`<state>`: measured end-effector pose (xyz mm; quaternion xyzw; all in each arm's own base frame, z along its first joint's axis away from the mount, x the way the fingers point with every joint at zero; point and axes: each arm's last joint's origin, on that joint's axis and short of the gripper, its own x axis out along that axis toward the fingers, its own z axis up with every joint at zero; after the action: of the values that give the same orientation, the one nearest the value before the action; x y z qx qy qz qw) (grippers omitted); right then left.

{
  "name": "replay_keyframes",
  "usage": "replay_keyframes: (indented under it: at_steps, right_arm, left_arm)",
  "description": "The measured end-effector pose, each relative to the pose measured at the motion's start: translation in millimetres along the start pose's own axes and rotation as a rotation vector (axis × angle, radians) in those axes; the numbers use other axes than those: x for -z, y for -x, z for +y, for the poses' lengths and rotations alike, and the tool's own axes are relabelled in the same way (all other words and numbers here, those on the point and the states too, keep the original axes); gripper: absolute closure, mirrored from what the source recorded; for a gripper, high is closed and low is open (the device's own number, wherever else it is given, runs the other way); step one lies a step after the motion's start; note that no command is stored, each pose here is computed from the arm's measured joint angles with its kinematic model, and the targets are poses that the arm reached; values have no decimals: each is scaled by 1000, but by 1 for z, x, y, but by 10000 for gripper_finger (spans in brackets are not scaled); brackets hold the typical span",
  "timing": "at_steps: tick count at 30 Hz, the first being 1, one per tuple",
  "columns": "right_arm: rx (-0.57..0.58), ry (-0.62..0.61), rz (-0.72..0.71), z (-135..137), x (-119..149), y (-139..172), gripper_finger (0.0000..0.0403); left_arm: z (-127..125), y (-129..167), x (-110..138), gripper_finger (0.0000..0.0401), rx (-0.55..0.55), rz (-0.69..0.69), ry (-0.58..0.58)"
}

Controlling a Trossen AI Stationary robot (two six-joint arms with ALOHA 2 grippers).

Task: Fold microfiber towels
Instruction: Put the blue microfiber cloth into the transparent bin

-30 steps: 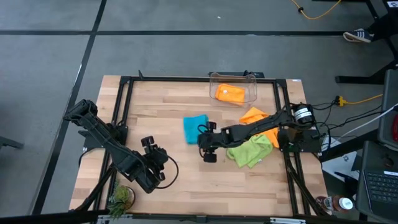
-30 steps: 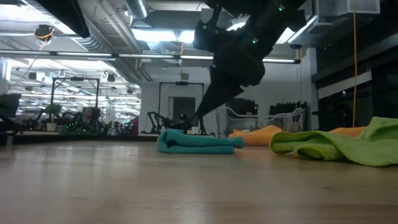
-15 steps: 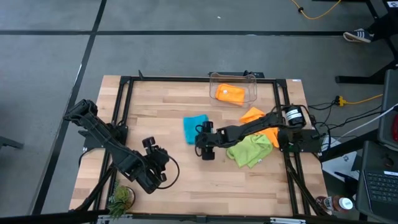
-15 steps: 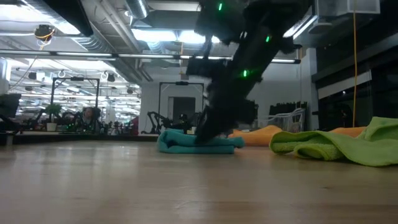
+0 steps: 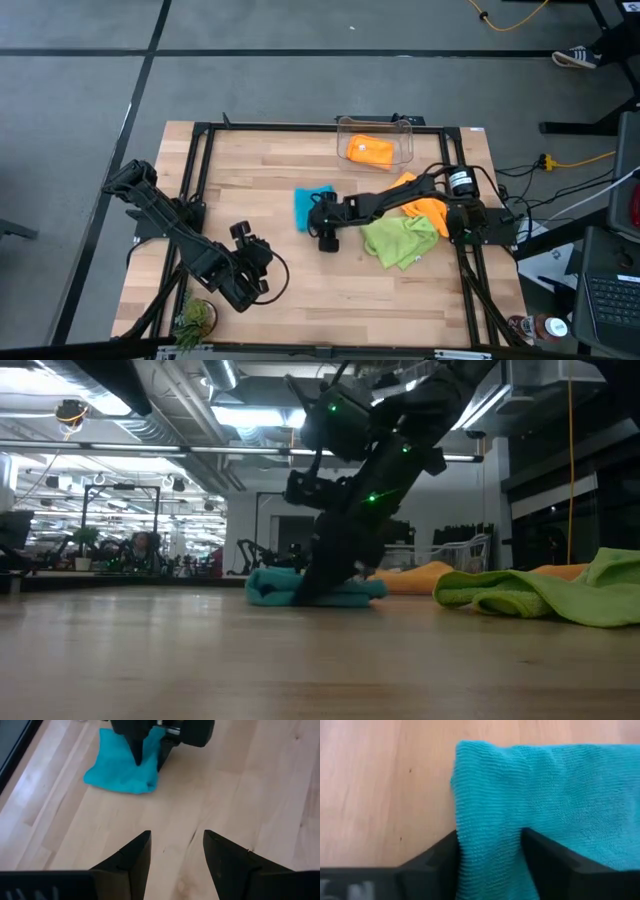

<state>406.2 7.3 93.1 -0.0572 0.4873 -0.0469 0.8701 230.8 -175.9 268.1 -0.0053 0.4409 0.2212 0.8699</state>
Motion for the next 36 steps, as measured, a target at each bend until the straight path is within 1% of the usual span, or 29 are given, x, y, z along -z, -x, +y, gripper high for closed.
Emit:
replay_keyframes:
  at_steps: [2, 4, 6, 7, 10, 11, 15, 17, 19, 21, 23, 26, 28, 30, 33, 36]
  right_arm:
    - [-37, -9, -12, -2, 0, -1, 244]
    - [-38, -46, -19, -2, -1, -1, 298]
    - [-27, -97, -20, -3, -1, -1, 361]
    - [-28, -112, -20, -2, -1, -1, 380]
    - [-24, -120, -28, 2, -3, 2, 390]
    - [-27, -104, -31, 4, -4, 5, 392]
    - [-18, -34, -14, 6, -12, 33, 392]
    - [-32, -23, -54, 5, -22, 56, 392]
    - [-32, -7, -122, 1, -35, 88, 392]
    - [-3, 14, -147, -4, -39, 115, 392]
    - [45, 35, -137, -9, -37, 137, 392]
    - [153, 32, -192, -22, -38, 181, 392]
    - [226, 22, -202, -32, -34, 205, 392]
    - [285, 8, -198, -41, -28, 222, 392]
    - [384, -21, -232, -59, -22, 251, 392]
    - [473, -43, -208, -79, -14, 265, 392]
  left_arm:
    - [-1, 0, 0, 228, 5, -3, 5]
    - [-1, 0, 0, 228, 5, -3, 5]
    - [-1, 0, 0, 228, 5, -3, 5]
    - [-1, 0, 0, 228, 6, -3, 5]
    - [-1, 0, 0, 228, 6, -3, 5]
    - [-1, 0, 0, 228, 6, -3, 5]
    - [-1, 0, 0, 228, 6, -3, 6]
    - [-1, 0, 0, 228, 7, -3, 6]
    - [-1, 0, 0, 228, 7, -3, 6]
    - [-1, 0, 0, 228, 7, -4, 6]
    - [-1, 0, 0, 228, 7, -3, 6]
    - [-1, 0, 0, 228, 7, -4, 6]
    - [-1, 0, 0, 228, 7, -3, 6]
    - [-1, 0, 0, 228, 7, -4, 6]
    - [-1, 0, 0, 228, 7, -3, 6]
    - [-1, 0, 0, 228, 7, -4, 6]
